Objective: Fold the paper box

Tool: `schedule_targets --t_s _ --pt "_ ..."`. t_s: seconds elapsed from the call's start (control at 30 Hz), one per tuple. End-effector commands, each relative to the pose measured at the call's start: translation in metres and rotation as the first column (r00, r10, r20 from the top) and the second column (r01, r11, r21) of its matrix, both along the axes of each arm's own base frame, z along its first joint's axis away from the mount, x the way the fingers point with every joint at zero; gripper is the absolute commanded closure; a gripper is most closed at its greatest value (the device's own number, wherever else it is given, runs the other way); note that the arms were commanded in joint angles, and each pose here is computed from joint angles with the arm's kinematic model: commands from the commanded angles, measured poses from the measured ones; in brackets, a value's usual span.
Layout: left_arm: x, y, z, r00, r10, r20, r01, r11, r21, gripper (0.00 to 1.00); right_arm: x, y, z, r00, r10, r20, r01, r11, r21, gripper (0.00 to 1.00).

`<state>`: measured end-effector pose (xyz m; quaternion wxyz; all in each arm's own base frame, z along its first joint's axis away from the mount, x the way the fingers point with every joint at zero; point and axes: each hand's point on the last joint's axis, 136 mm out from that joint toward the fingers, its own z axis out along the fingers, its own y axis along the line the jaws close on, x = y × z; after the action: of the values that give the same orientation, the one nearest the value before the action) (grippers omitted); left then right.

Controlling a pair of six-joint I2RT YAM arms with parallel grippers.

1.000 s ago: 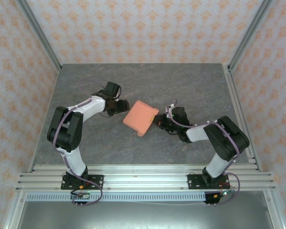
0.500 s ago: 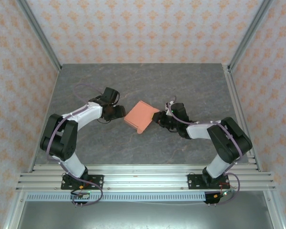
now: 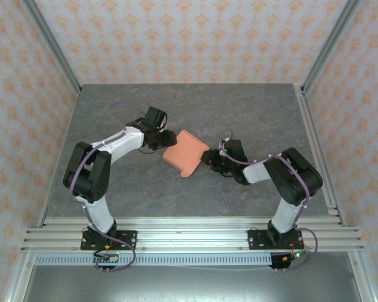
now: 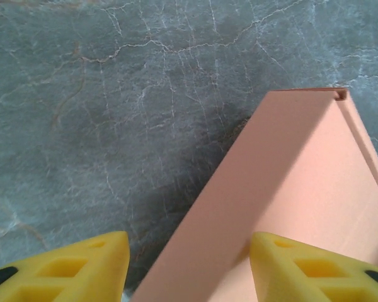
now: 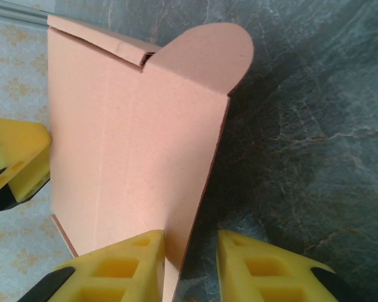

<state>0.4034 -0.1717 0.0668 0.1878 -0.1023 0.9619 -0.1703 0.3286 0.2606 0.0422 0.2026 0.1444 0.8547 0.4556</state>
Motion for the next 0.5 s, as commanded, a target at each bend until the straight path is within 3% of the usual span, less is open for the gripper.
schedule_targets --t_s 0.0,0.2,0.47 --pt "-0.002 -0.002 -0.02 0.997 -0.031 -0.07 0.033 0.999 0.025 0.56 0.004 -0.004 -0.009 0.999 -0.034 -0.009 0.034 0.999 -0.009 0.74" --pt "-0.006 0.001 -0.049 0.989 -0.032 -0.143 0.04 0.998 0.054 0.78 0.008 -0.002 -0.013 0.999 -0.046 -0.016 0.046 0.999 0.004 0.77" --pt "-0.012 0.002 -0.062 0.984 -0.034 -0.177 0.046 0.997 0.062 0.82 0.006 0.002 -0.03 0.996 -0.066 -0.062 0.065 0.998 -0.018 0.79"
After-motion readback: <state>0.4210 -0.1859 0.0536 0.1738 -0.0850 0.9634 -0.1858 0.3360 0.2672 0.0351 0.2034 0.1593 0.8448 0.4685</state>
